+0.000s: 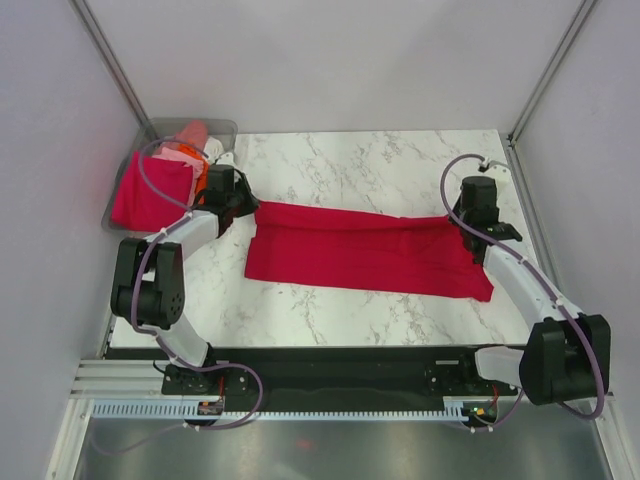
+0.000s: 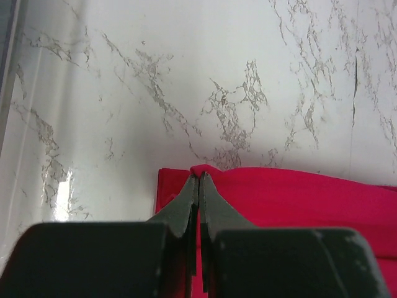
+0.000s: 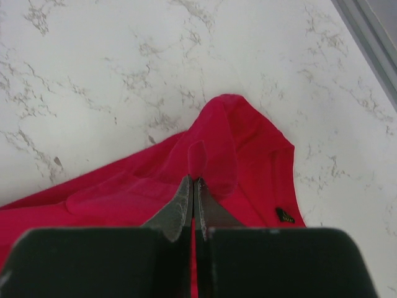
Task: Fold and stack the t-shirts
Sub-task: Fold the tshirt
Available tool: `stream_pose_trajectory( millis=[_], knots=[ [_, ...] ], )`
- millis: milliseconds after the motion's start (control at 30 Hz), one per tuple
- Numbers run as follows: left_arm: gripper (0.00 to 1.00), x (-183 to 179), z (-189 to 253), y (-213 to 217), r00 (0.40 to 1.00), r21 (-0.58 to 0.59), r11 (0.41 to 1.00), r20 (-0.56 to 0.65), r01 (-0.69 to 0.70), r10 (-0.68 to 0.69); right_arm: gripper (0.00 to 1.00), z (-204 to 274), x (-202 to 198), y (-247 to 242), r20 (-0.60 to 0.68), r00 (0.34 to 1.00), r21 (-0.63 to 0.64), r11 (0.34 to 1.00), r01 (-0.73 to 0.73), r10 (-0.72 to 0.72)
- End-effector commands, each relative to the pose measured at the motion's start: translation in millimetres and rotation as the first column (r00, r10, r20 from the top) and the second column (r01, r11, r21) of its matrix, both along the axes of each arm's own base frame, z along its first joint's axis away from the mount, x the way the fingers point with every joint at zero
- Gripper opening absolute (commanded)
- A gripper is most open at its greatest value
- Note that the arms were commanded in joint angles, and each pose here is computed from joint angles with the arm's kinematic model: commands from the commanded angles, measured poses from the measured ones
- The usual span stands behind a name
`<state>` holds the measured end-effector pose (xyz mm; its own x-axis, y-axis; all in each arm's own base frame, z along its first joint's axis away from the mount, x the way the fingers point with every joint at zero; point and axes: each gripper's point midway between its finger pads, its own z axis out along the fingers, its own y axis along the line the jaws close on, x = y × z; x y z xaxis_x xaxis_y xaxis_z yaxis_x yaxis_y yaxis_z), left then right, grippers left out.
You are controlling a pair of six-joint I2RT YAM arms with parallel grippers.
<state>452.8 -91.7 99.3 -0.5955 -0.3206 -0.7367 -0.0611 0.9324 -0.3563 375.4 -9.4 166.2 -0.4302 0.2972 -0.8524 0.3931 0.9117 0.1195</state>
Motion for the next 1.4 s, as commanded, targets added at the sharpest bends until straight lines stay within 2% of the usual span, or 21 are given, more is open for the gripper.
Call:
stream_pose_trajectory(
  millis=[0, 133, 300, 367, 433, 500, 533, 600, 633, 667, 733, 767, 867, 900, 967, 1133, 1367],
  knots=[
    [0.02, 8, 26, 6, 0.992, 0.048, 0.999, 0.124, -0.002, -0.004, 0.0, -8, -15, 1, 0.015, 1.0, 0.013, 1.0, 0.023, -0.023],
    [0.02, 11, 38, 8, 0.979, 0.05, 0.999, 0.203, -0.011, 0.0, 0.0, -15, -34, 2, 0.06, 0.997, 0.053, 0.998, 0.043, -0.046],
    [0.02, 6, 28, 10, 0.983, 0.047, 0.999, 0.181, -0.027, 0.018, 0.04, -28, -57, -9, 0.097, 0.988, 0.076, 0.99, 0.117, -0.124],
    [0.04, 2, 24, 4, 0.989, 0.044, 0.999, 0.143, 0.02, -0.027, 0.13, -33, -62, -10, 0.108, 0.985, 0.092, 0.988, 0.126, -0.136],
    [0.06, -2, 17, 3, 0.994, 0.044, 0.998, 0.098, 0.032, -0.036, 0.15, -28, -64, -11, 0.159, 0.974, 0.123, 0.982, 0.142, -0.161],
    [0.11, -8, 17, 6, 0.994, 0.039, 0.999, 0.107, 0.01, -0.015, 0.19, -32, -72, -15, 0.184, 0.966, 0.132, 0.978, 0.16, -0.183],
    [0.21, -11, 15, 8, 0.993, 0.033, 0.999, 0.119, -0.001, -0.003, 0.26, -36, -76, -18, 0.19, 0.962, 0.13, 0.976, 0.174, -0.197],
    [0.37, -15, 20, 8, 0.99, 0.023, 1.0, 0.142, -0.005, 0.002, 0.32, -27, -80, -20, 0.231, 0.952, 0.134, 0.976, 0.172, -0.199],
    [0.43, -17, 31, 8, 0.985, 0.017, 1.0, 0.173, -0.01, 0.007, 0.4, -24, -81, -21, 0.245, 0.949, 0.136, 0.976, 0.171, -0.201],
    [0.55, -21, 29, 11, 0.984, 0.018, 1.0, 0.175, -0.025, 0.021, 0.46, -24, -83, -21, 0.253, 0.947, 0.135, 0.976, 0.171, -0.201],
    [0.61, -24, 49, 17, 0.971, 0.011, 0.998, 0.234, -0.059, 0.054, 0.58, -15, -82, -19, 0.297, 0.939, 0.133, 0.981, 0.14, -0.175],
    [0.64, -30, 43, 23, 0.969, 0.022, 0.996, 0.232, -0.086, 0.079, 0.61, -15, -82, -17, 0.302, 0.939, 0.134, 0.982, 0.13, -0.165],
    [0.68, -35, 55, 28, 0.955, 0.019, 0.994, 0.279, -0.11, 0.101, 0.61, -13, -74, -11, 0.292, 0.949, 0.122, 0.989, 0.086, -0.118],
    [0.68, -35, 55, 27, 0.956, 0.016, 0.995, 0.278, -0.103, 0.094, 0.59, -22, -69, -3, 0.253, 0.964, 0.125, 0.991, 0.05, -0.08],
    [0.68, -31, 51, 23, 0.964, 0.025, 0.996, 0.254, -0.082, 0.073, 0.57, -27, -56, 13, 0.199, 0.98, 0.128, 0.991, -0.027, 0.001],
    [0.67, -16, 32, 9, 0.988, 0.031, 0.999, 0.153, -0.006, 0.002, 0.53, -32, -32, 31, 0.107, 0.99, 0.14, 0.984, -0.105, 0.091],
    [0.65, 2, 4, -7, 0.998, 0.011, 0.998, 0.021, 0.055, -0.055, 0.52, -52, -5, 49, -0.018, 0.985, 0.165, 0.973, -0.164, 0.169]
  ],
)
